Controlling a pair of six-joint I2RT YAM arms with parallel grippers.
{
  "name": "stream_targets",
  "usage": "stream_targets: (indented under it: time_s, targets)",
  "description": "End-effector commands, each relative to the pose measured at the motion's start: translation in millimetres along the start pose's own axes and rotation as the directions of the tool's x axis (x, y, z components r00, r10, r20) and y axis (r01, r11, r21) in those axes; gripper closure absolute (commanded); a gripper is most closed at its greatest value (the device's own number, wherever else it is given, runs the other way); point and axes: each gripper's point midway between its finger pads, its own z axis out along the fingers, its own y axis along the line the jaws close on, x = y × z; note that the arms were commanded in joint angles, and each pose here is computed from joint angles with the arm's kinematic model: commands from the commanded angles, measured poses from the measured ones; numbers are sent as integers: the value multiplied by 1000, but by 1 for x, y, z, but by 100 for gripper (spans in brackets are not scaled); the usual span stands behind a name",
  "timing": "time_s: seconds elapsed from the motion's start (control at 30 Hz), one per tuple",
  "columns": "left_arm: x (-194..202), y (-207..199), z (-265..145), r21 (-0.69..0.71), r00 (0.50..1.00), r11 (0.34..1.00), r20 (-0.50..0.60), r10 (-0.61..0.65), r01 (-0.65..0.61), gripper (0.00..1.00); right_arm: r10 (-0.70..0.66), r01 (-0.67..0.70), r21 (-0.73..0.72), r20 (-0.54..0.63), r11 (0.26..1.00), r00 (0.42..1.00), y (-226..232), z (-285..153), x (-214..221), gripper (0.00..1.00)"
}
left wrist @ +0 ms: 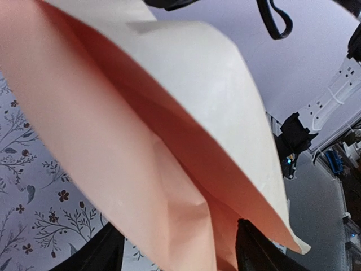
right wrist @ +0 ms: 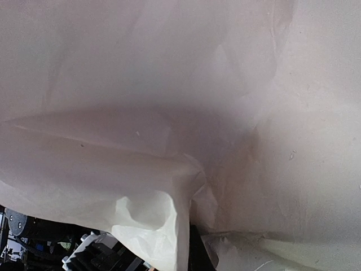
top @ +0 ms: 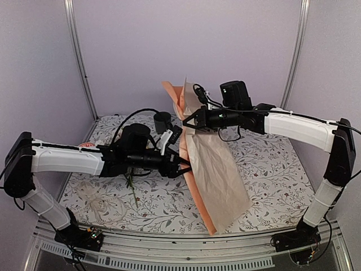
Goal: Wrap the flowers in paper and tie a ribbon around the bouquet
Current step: Unfold the folded wrapping paper at the center of the board.
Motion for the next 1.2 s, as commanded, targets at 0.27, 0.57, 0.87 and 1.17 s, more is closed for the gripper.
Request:
stream_targets:
  time_s: [0.27, 0.57, 0.87, 1.17]
  targets:
    - [-36, 21, -35, -257, 993, 965, 90, 74, -48, 100, -28, 33, -64, 81, 997, 996, 5, -41, -16, 83]
    - [-43, 33, -66, -476, 972, 848, -134, 194, -235, 100, 47, -71, 155, 151, 985, 987, -81, -83, -7, 77]
    - [-63, 38, -86, -586, 938, 732, -243, 248, -346, 100, 124, -181, 265, 220, 947, 968, -139, -139, -3, 65]
    - [-70, 11, -74, -451, 961, 850, -105, 254, -274, 100, 244, -286, 268, 178, 920, 953, -173, -146, 28, 18]
